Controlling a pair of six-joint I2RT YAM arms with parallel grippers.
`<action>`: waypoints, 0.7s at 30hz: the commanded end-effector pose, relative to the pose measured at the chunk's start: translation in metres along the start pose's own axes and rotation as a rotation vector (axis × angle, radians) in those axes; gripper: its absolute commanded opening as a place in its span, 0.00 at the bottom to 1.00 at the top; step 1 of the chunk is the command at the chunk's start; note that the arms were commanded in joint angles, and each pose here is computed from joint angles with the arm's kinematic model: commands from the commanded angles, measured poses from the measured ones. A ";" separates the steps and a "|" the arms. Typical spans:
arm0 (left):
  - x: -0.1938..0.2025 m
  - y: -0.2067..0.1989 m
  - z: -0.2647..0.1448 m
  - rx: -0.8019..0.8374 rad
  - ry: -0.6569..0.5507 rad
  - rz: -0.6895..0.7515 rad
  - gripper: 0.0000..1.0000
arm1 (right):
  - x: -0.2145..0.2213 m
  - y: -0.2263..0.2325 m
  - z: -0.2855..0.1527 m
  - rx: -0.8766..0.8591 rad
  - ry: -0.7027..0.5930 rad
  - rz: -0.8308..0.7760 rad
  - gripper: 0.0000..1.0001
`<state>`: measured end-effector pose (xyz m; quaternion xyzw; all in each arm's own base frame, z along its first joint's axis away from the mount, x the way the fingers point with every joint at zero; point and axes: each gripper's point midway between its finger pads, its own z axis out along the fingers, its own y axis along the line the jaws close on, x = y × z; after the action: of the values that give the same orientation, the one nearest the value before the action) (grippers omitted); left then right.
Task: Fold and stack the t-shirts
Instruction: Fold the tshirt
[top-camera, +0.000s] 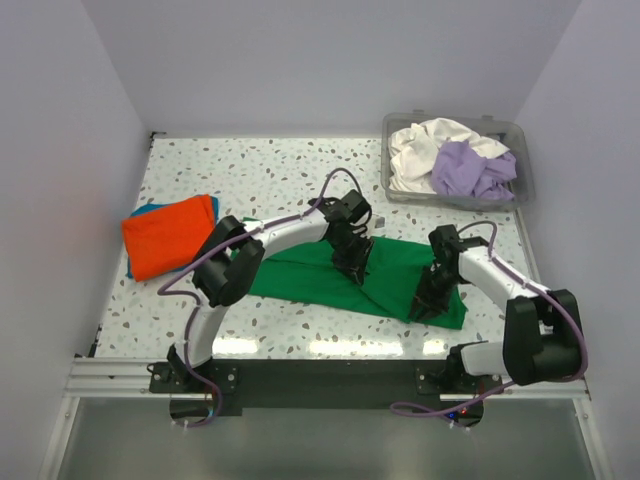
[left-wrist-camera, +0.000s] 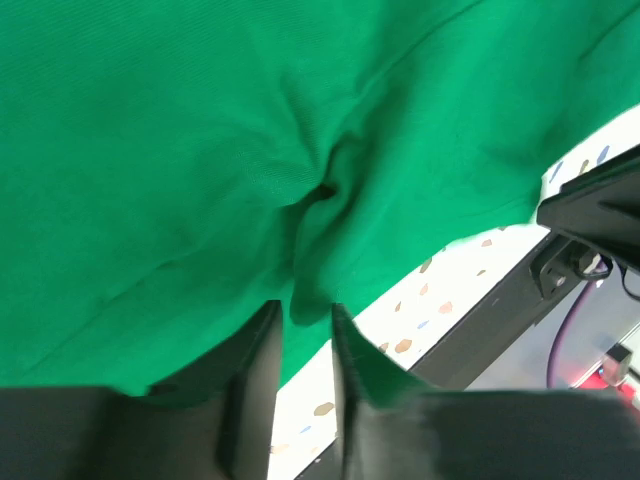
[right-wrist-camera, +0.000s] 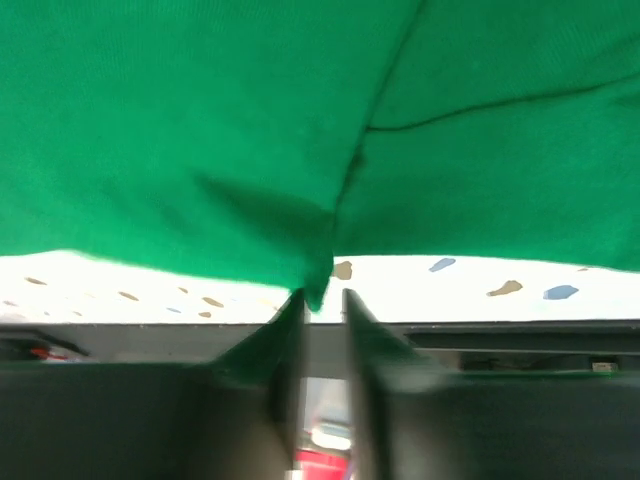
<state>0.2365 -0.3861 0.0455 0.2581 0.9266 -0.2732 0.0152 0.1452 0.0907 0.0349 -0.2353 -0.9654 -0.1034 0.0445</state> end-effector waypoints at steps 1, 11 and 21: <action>-0.005 0.002 -0.022 -0.026 -0.035 -0.014 0.33 | -0.011 0.005 -0.006 0.007 -0.029 -0.021 0.35; -0.031 0.016 -0.056 -0.037 -0.143 -0.033 0.53 | -0.102 0.013 -0.076 0.131 -0.328 -0.037 0.66; -0.047 0.134 -0.117 -0.196 -0.297 -0.195 0.54 | -0.197 -0.012 -0.079 0.135 -0.467 0.079 0.56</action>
<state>0.3391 -0.2827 0.0787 0.1301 0.9553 -0.2394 0.1152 0.2917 -0.0107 0.0791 -0.2974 -0.9469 0.0051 -0.1217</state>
